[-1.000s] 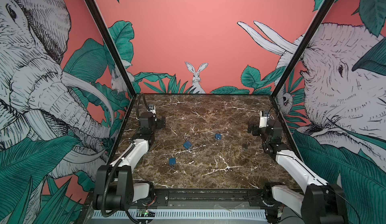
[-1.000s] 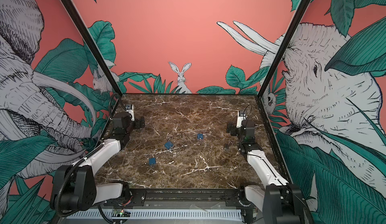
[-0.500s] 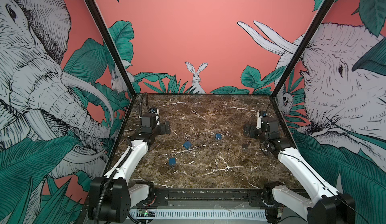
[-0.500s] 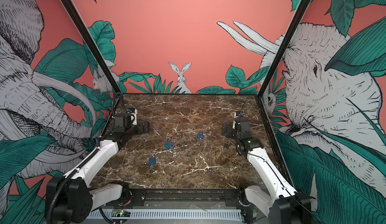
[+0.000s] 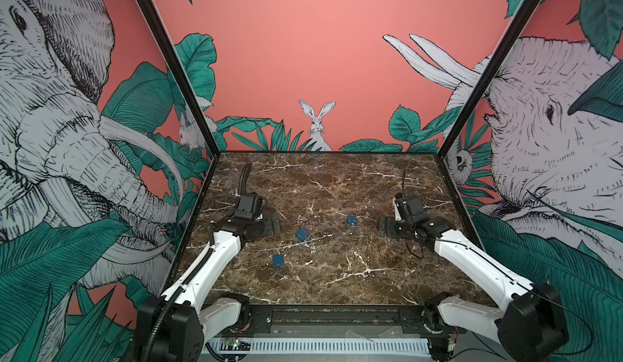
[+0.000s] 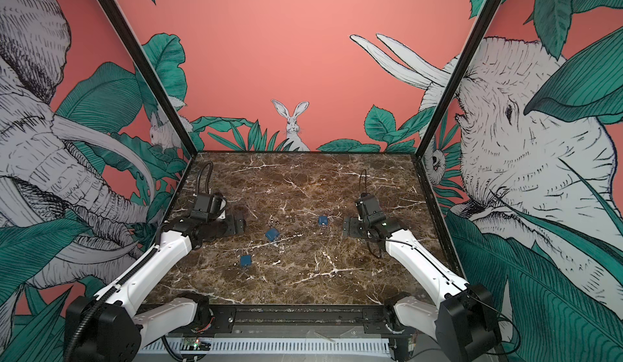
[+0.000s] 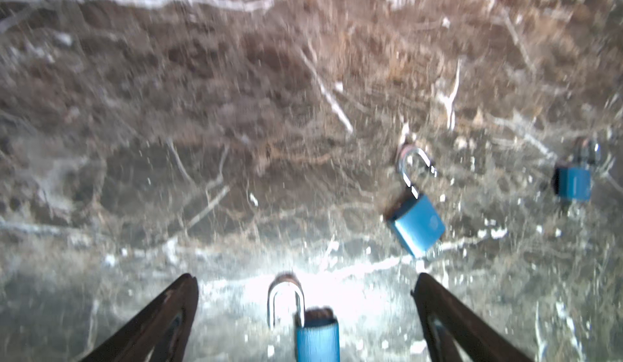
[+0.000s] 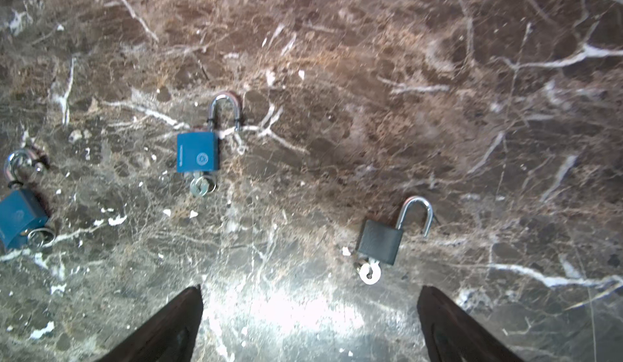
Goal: Lock with the key
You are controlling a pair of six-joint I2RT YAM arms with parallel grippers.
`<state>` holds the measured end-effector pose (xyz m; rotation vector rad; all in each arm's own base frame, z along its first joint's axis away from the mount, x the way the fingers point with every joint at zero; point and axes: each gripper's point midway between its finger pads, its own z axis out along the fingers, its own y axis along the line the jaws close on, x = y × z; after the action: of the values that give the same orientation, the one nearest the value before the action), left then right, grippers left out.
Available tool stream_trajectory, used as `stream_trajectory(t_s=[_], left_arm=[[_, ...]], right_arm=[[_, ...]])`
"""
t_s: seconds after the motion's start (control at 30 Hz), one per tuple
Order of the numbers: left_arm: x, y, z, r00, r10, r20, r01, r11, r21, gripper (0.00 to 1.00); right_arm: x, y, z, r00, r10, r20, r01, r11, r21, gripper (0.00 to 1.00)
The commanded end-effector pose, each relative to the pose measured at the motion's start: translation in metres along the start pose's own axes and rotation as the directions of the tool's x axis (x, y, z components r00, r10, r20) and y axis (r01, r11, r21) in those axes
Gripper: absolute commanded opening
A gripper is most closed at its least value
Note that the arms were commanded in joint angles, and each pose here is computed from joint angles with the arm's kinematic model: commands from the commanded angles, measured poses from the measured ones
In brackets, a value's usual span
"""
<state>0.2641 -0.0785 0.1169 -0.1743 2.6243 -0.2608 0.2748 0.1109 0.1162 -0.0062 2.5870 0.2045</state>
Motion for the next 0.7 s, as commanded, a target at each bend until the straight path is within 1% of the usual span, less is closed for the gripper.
stream_trajectory(t_s=[0.0,0.1,0.17,0.33,0.5,0.67], left_arm=[[0.036,0.007,-0.007,0.994,-0.020,-0.103,0.016,0.999,-0.042,1.00],[0.048,-0.001,-0.009,0.991,-0.006,-0.133,0.001,0.999,-0.034,1.00],[0.053,-0.006,-0.009,0.991,0.013,-0.130,-0.017,0.999,-0.027,0.99],[0.071,-0.017,0.000,0.986,-0.018,-0.163,0.017,1.000,-0.004,1.00],[0.089,-0.014,0.014,0.978,-0.017,-0.209,-0.003,0.996,-0.092,0.99],[0.095,-0.017,0.023,0.976,-0.019,-0.215,-0.007,0.992,-0.123,0.99]], right_arm=[[0.004,0.005,-0.006,1.000,-0.006,-0.027,0.007,1.000,0.019,0.99],[0.011,0.011,-0.004,0.997,-0.036,-0.062,0.038,0.999,0.035,0.99],[0.014,0.014,-0.003,0.997,-0.042,-0.068,0.045,0.998,0.046,0.99],[0.019,0.022,-0.002,0.996,-0.046,-0.077,0.049,0.998,0.040,0.99],[0.025,0.023,-0.004,0.997,-0.035,-0.074,0.038,0.999,0.037,0.99],[0.031,0.020,-0.002,0.996,-0.033,-0.083,0.037,0.998,0.043,0.99]])
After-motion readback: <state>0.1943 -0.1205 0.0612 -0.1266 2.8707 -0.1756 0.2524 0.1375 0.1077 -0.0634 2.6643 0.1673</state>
